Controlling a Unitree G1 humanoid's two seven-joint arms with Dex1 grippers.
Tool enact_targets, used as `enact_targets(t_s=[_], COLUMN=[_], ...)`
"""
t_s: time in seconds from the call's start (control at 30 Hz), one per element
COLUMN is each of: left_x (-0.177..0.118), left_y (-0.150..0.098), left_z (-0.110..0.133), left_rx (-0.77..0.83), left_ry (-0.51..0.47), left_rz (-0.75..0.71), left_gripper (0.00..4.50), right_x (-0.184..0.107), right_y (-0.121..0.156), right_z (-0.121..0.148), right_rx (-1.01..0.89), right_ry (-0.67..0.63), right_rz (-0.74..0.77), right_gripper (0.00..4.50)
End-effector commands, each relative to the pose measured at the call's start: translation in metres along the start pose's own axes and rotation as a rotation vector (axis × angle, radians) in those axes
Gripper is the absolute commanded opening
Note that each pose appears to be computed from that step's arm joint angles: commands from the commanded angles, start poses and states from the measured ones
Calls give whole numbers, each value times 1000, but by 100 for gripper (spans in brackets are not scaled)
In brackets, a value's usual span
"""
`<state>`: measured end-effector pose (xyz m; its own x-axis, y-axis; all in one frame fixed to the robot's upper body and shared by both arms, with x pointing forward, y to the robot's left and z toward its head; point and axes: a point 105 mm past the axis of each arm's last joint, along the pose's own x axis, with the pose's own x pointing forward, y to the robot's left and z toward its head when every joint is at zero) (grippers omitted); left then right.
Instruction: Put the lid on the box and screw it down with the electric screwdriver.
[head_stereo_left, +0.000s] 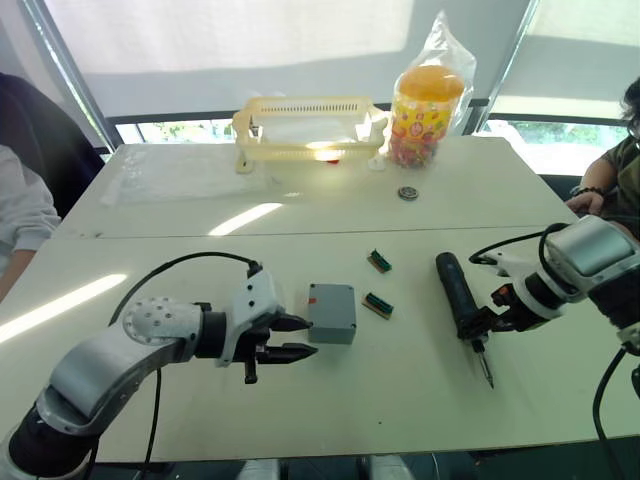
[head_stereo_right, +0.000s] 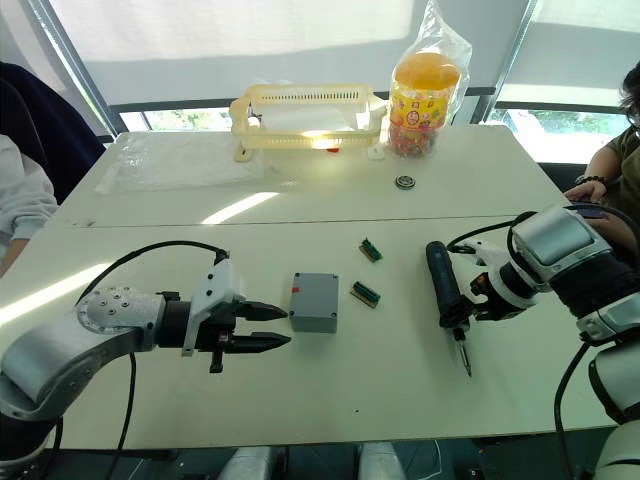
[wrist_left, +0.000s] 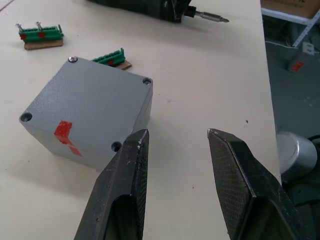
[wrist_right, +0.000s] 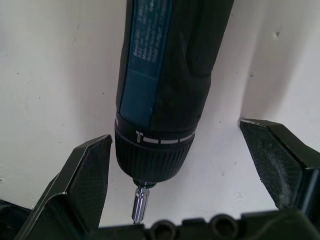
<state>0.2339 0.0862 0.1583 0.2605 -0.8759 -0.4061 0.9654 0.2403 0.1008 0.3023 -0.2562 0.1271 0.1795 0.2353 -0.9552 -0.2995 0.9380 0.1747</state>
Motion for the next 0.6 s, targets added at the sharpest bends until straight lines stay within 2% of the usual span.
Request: enact_targets(t_s=[0.03,0.13,0.17,0.27,0.33,0.47,0.6], left_x=[4,6,6,4,1,-16,-30], left_y=[-3,-1,0,4,9,32,54], left_z=[7,5,4,2,1,1,7], left_rx=[41,42,42,42,47,44,9], left_ry=[-32,-28,-26,-23,-13,-1,-40], left_rz=[-1,11,14,23,38,92,111], left_gripper=[187,187,187,187,187,187,187], right_x=[11,18,19,20,15,-14,-60], right_y=[0,-1,-1,-3,-8,-21,-19], right_z=[4,1,-2,-10,-8,12,35], right_rx=[-8,-14,-14,-6,28,126,97], right_ry=[18,35,46,51,9,-207,-485], right_rz=[-36,-55,-52,-46,-51,-65,-122], right_gripper=[366,215,181,179,179,179,179])
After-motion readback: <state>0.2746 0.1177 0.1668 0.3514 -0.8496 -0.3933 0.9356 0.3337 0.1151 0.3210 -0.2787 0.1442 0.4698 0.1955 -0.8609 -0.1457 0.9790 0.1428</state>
